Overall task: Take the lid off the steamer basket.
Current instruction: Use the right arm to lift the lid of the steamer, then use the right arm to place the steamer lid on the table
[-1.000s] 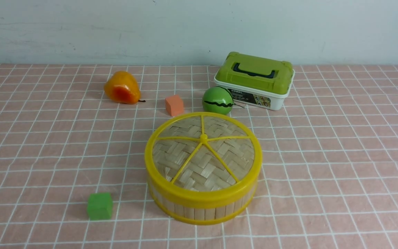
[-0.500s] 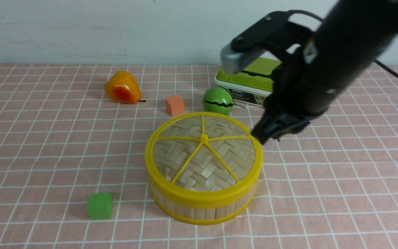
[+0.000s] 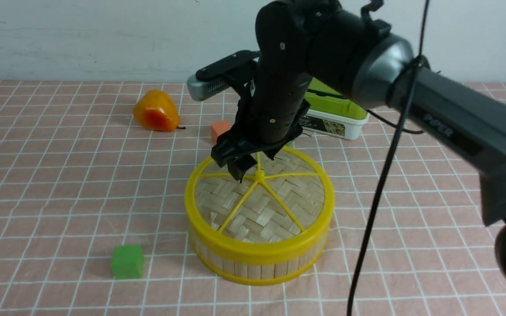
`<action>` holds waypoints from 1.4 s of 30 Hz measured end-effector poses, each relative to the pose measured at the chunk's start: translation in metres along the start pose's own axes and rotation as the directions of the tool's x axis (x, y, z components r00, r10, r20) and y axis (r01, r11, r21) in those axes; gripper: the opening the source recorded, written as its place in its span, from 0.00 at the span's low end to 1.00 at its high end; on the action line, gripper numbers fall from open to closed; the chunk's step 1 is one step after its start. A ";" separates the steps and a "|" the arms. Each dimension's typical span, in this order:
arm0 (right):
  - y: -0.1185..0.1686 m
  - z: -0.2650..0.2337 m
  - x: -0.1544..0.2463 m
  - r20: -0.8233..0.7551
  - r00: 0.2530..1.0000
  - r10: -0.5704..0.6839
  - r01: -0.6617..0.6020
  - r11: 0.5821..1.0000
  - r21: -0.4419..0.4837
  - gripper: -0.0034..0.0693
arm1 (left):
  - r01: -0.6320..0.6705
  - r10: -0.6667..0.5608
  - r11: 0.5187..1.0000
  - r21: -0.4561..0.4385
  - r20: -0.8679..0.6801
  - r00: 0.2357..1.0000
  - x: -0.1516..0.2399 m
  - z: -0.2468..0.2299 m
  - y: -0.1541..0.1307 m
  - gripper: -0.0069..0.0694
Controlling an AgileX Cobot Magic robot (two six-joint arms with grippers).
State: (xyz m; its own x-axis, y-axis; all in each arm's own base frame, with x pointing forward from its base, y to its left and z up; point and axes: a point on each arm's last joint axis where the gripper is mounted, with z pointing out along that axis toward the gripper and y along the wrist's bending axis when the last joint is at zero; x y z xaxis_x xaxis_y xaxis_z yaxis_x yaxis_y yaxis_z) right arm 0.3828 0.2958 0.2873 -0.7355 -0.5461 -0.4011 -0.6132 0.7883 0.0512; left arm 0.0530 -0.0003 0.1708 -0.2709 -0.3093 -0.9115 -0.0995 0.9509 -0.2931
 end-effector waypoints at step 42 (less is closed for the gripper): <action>-0.143 -0.132 0.112 0.025 0.952 0.305 -0.300 0.913 0.276 0.16 | 0.000 0.000 1.000 0.000 0.000 1.000 0.000 0.000 0.000 0.40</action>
State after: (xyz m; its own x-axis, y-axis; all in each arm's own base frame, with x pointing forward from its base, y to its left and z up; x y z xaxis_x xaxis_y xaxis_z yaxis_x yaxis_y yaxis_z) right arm 0.3496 0.0845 0.3555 -0.8801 -0.2722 -0.3890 -0.2597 0.9619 -0.0854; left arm 0.0530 -0.0003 0.1708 -0.2709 -0.3093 -0.9115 -0.0995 0.9509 -0.2931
